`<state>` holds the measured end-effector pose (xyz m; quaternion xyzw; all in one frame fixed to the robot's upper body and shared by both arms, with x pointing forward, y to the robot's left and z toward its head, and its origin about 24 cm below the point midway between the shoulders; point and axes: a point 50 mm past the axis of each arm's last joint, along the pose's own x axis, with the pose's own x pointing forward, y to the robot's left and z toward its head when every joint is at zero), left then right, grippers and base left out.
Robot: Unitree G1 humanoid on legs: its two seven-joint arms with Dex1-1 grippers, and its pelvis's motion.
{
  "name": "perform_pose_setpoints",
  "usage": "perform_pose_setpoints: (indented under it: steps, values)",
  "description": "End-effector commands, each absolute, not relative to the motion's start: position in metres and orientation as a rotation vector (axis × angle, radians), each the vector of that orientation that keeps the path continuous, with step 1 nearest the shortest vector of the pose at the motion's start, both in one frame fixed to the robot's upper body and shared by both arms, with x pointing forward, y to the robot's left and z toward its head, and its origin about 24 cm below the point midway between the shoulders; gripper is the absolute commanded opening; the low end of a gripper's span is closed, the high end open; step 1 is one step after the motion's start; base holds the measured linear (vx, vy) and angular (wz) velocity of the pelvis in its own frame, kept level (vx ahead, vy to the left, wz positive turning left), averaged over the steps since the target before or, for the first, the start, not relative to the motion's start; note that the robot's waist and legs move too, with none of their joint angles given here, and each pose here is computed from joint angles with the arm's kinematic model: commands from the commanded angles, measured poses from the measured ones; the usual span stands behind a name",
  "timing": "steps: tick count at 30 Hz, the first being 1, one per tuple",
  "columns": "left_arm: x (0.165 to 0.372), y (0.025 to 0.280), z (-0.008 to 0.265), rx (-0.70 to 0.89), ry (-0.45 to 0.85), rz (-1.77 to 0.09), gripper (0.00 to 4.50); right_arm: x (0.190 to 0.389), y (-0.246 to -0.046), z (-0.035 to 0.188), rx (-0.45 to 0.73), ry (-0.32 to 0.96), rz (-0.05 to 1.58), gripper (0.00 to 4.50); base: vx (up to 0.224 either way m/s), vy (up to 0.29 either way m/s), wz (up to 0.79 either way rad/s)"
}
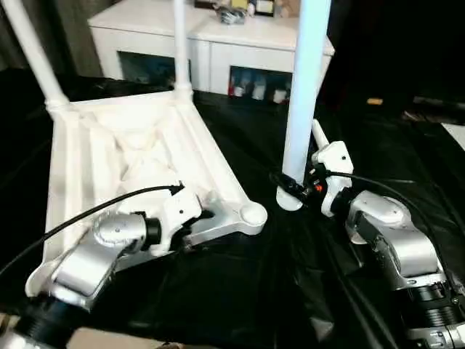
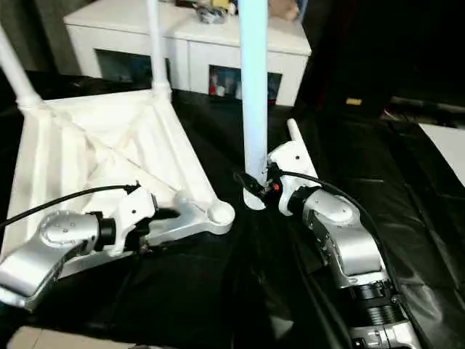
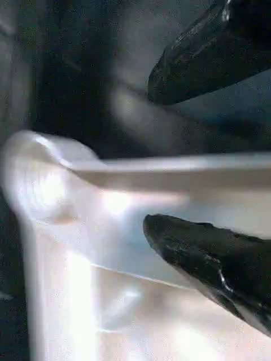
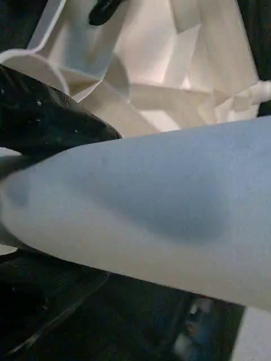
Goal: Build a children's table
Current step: Move to table, then insert table leg to table base
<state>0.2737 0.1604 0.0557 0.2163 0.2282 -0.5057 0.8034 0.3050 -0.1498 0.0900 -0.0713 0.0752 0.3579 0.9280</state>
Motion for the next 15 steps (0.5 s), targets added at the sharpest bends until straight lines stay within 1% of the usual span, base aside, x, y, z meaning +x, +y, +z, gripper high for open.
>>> perform_pose_setpoints:
  steps: [1, 2, 3, 5, 8, 9, 10, 13, 15]
  values:
    - [0.277, 0.162, 0.054, 0.484, 0.524, -1.061, 3.21, 0.305, -0.152, 0.094, -0.160, 0.146, 0.740, 1.88, 0.000, 0.000, 0.00]
    - [0.279, 0.163, 0.055, 0.463, 0.533, -1.050, 3.05, 0.304, -0.152, 0.094, -0.160, 0.147, 0.743, 1.88, 0.000, 0.000, 0.00]
    - [0.280, 0.161, 0.055, 0.425, 0.544, -1.048, 3.05, 0.303, -0.153, 0.094, -0.156, 0.148, 0.742, 1.88, 0.000, 0.000, 0.00]
    - [0.283, 0.159, 0.055, 0.385, 0.557, -1.035, 2.79, 0.301, -0.154, 0.093, -0.147, 0.151, 0.734, 1.88, 0.000, 0.000, 0.00]
    - [0.283, 0.158, 0.055, 0.337, 0.559, -1.035, 2.66, 0.297, -0.153, 0.089, -0.150, 0.158, 0.742, 1.88, 0.000, 0.000, 0.00]
    - [0.283, 0.158, 0.056, 0.333, 0.558, -1.035, 2.66, 0.296, -0.153, 0.089, -0.151, 0.158, 0.743, 1.88, 0.000, 0.000, 0.00]
    - [0.283, 0.156, 0.057, 0.324, 0.553, -1.044, 2.41, 0.295, -0.152, 0.088, -0.154, 0.160, 0.748, 1.88, 0.000, 0.000, 0.00]
    - [0.282, 0.154, 0.057, 0.338, 0.563, -1.057, 2.31, 0.294, -0.152, 0.088, -0.159, 0.161, 0.754, 1.88, 0.000, 0.000, 0.00]
    - [0.281, 0.154, 0.058, 0.351, 0.574, -1.066, 2.06, 0.295, -0.151, 0.089, -0.169, 0.158, 0.757, 1.88, 0.000, 0.000, 0.00]
